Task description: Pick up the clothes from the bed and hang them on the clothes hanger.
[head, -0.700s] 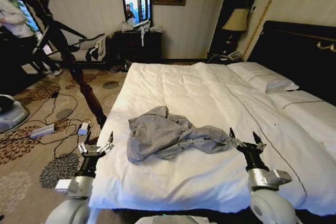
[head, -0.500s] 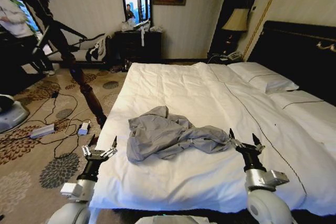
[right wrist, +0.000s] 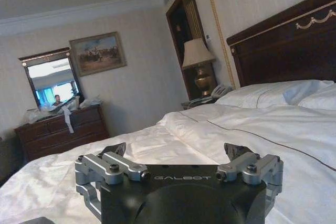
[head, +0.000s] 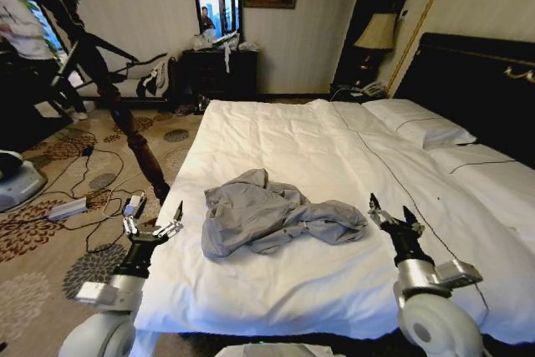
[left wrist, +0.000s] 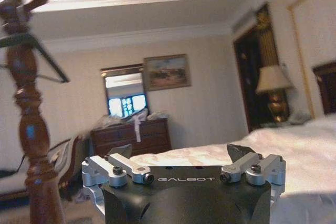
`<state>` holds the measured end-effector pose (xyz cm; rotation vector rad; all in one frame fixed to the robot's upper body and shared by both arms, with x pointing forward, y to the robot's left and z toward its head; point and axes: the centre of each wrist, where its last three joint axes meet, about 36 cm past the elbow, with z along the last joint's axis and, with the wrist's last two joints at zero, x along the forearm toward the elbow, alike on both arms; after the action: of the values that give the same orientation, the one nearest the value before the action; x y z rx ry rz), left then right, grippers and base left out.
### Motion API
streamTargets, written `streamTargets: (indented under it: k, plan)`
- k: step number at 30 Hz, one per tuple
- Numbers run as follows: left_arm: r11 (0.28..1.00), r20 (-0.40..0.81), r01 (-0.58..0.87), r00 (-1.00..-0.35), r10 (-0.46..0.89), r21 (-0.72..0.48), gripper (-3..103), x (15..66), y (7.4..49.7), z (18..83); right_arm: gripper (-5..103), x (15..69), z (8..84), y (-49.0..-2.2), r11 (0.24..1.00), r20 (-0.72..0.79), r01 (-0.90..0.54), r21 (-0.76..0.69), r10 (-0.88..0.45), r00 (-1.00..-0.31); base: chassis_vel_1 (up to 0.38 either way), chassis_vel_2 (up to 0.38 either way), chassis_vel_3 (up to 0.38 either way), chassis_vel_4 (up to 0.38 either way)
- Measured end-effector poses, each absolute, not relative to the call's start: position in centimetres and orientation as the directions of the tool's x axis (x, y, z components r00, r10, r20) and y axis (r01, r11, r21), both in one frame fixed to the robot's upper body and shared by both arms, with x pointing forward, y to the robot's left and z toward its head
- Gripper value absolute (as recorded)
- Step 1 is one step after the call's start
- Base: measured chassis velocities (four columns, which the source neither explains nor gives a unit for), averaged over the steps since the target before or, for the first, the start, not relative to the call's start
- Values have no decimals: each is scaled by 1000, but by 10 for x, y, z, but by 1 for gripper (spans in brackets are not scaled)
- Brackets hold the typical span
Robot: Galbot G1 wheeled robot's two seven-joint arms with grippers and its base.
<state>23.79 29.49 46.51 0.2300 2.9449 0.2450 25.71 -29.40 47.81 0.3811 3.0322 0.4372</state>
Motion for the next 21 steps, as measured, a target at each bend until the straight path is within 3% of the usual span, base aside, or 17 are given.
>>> streamTargets:
  k: [4, 6, 13, 16, 21]
  plan:
    - [951, -139, 163, -969, 204, 263, 100, 235, 299, 449, 100, 261, 470, -293, 924, -21, 250, 290, 267, -963, 0, 0, 0, 0]
    - [901, -104, 195, -962, 253, 386, 100, 232, 310, 416, 100, 263, 464, -293, 913, -12, 272, 305, 289, -957, 0, 0, 0, 0]
    - [834, -61, 282, -934, 351, 474, 100, 222, 315, 359, 100, 269, 458, -292, 901, -9, 288, 323, 308, -951, 0, 0, 0, 0]
    - [760, -58, 292, -916, 396, 581, 100, 228, 321, 334, 100, 272, 457, -292, 898, -8, 289, 331, 309, -951, 0, 0, 0, 0]
    - [695, -39, 293, -907, 419, 657, 100, 236, 323, 322, 100, 276, 455, -294, 895, -9, 293, 336, 314, -949, 0, 0, 0, 0]
